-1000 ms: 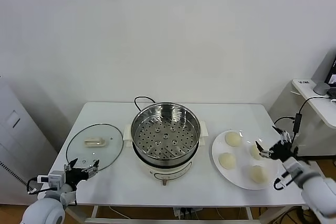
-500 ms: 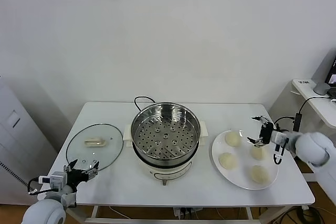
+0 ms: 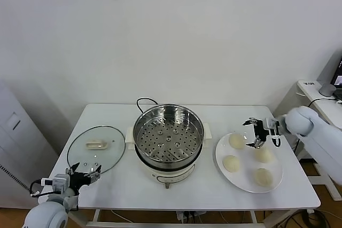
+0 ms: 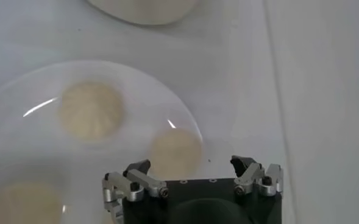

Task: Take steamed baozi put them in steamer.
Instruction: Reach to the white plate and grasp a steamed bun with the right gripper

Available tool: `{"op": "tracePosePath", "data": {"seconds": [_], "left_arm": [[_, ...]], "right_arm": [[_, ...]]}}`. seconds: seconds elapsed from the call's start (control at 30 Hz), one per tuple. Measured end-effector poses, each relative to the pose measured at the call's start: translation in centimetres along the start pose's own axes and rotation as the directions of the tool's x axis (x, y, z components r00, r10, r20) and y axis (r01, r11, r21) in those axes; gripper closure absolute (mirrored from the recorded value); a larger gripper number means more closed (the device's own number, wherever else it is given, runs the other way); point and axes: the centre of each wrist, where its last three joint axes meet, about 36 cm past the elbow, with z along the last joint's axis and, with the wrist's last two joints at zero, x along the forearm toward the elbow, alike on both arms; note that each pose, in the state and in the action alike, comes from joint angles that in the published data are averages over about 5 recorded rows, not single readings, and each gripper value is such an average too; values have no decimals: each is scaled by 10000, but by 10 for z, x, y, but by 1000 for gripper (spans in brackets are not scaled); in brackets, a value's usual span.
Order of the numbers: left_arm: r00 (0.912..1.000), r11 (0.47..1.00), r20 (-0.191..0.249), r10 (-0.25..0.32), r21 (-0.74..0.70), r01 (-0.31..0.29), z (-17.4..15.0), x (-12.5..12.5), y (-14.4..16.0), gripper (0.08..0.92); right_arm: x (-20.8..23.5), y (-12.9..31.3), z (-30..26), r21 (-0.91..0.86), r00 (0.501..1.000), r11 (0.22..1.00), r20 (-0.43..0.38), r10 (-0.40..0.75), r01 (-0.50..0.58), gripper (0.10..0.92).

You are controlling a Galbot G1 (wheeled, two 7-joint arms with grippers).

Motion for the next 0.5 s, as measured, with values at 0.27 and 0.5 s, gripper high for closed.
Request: {"op": "tracePosePath", "data": {"seconds": [0.27, 0.5], "left_arm": [[10000, 10000, -63, -35, -44, 34, 1, -2, 2, 177], [9999, 10000, -125, -50, -81, 49, 3, -3, 3, 177]], "right_arm": [[-25, -19, -6, 660, 9960, 9946, -446, -771, 799, 200], [-43, -24, -10, 932, 9918, 9893, -727, -1053, 1118, 200]]}}
